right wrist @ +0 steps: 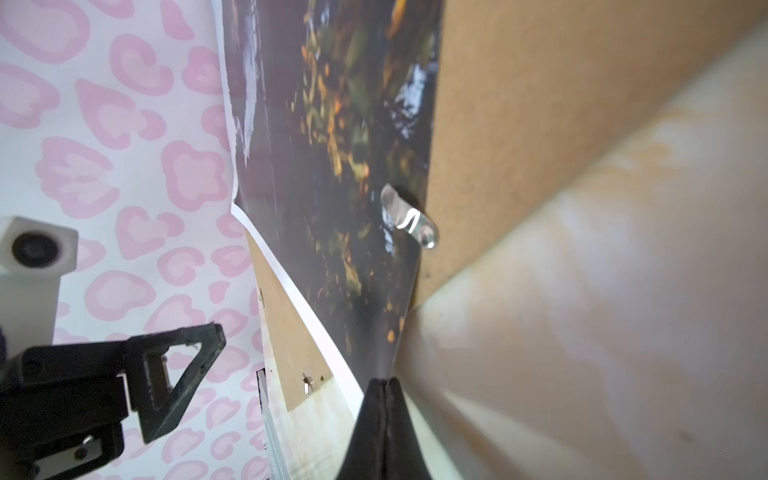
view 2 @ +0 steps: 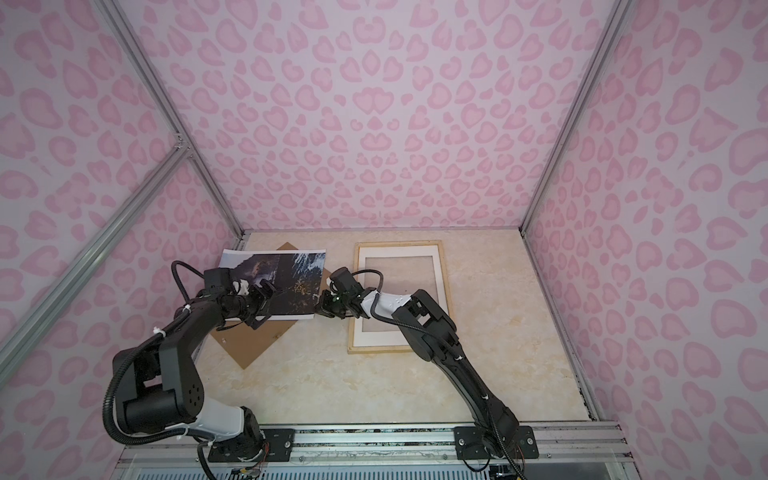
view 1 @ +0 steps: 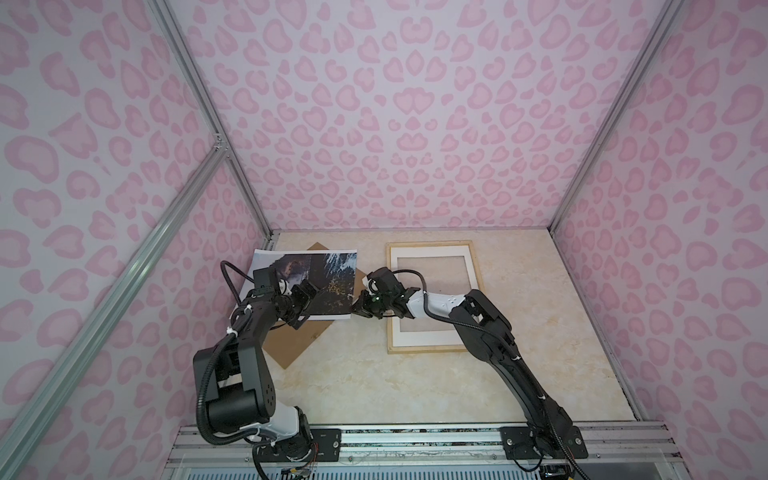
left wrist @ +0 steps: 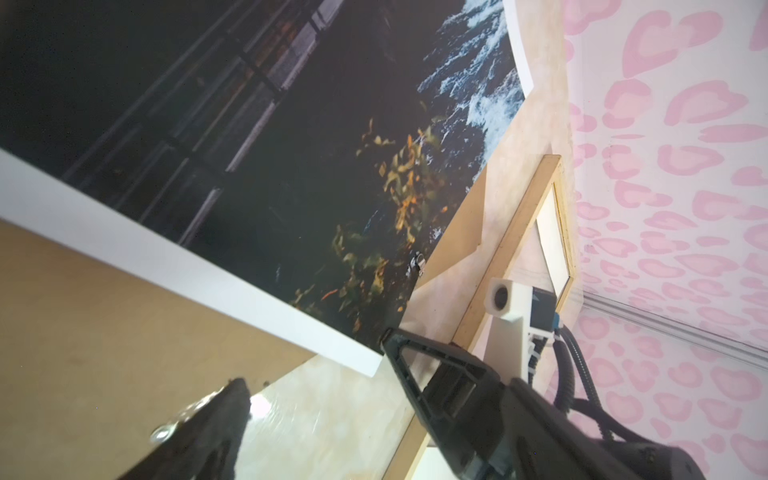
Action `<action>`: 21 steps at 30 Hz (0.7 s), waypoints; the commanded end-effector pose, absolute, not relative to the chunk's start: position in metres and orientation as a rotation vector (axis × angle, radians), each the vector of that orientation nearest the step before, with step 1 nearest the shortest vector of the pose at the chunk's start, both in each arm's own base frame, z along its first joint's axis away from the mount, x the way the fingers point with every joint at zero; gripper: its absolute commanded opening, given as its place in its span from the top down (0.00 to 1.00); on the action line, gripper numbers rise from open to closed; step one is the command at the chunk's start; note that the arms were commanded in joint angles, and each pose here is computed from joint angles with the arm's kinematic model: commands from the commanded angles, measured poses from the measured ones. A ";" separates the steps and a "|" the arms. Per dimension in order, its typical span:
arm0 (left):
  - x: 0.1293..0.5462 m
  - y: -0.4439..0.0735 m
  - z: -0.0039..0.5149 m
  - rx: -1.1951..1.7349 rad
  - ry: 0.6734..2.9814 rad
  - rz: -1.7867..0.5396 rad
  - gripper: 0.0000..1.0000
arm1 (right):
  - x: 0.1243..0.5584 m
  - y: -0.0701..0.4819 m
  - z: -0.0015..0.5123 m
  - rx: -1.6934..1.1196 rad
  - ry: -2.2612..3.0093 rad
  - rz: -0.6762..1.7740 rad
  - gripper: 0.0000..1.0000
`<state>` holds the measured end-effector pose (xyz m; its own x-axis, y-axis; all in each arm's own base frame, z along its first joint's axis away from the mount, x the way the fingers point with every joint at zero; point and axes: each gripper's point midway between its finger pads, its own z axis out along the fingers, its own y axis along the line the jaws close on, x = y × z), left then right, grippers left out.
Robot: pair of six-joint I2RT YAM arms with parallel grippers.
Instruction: Put the photo into the frame
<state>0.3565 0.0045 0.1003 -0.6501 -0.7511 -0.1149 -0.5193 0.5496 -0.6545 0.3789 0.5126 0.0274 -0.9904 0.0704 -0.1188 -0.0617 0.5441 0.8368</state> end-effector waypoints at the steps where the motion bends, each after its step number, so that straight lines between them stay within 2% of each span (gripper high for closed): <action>1: 0.330 0.011 0.098 -1.029 2.460 -0.732 0.03 | 0.380 0.513 0.039 -0.008 2.600 1.484 1.00; 7: 0.306 0.004 0.071 -1.044 2.521 -0.744 0.03 | 0.377 0.501 0.045 -0.031 2.611 1.474 1.00; 21: 0.306 0.005 0.044 -1.086 2.565 -0.707 0.03 | 0.378 0.505 0.038 -0.022 2.619 1.490 1.00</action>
